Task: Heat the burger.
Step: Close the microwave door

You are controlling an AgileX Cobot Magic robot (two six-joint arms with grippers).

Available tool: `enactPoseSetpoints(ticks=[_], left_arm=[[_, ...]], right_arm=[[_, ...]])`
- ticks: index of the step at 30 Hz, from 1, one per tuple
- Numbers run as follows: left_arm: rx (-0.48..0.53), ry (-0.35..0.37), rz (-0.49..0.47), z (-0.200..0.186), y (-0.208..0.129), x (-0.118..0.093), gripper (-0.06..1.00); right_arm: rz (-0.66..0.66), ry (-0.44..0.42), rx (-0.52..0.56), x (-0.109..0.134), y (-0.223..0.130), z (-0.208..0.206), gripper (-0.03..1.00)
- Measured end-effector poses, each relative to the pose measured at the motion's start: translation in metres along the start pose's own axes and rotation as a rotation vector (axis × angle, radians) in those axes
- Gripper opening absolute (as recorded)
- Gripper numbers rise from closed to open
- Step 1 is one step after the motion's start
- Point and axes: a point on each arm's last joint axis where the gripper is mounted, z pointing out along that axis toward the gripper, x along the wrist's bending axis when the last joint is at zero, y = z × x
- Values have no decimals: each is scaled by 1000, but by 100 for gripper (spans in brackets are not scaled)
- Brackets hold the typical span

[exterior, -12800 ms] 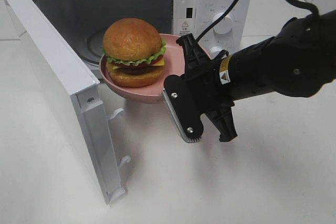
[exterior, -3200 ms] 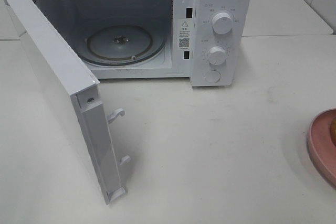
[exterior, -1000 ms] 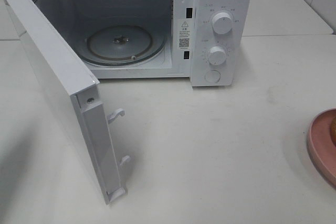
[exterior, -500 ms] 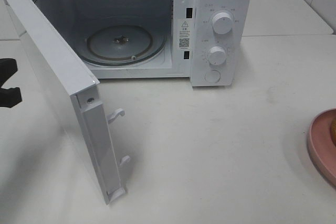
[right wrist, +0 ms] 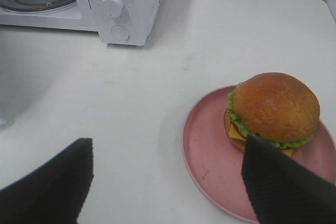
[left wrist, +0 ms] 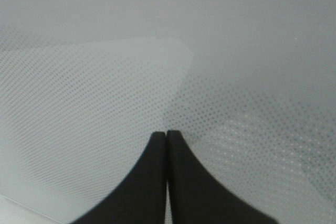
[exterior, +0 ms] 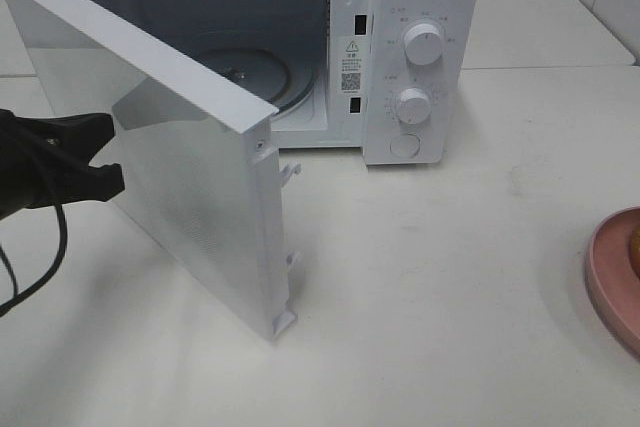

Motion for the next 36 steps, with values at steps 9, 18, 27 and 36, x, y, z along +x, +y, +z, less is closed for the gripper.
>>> enactPoseSetpoints(ticks=[9,18,27,36], left_arm=[[-21,12,18,33,3,-29,0],[-12,96,22,69,10,-47,0],[-9,119,35,112,22,-68,0],[57,95,55,142,22,-85,0]], right_arm=[[0,0,0,0,0,0,76],[0,0,0,0,0,0,76],[0,0,0,0,0,0,76],[0,0,0,0,0,0,76]])
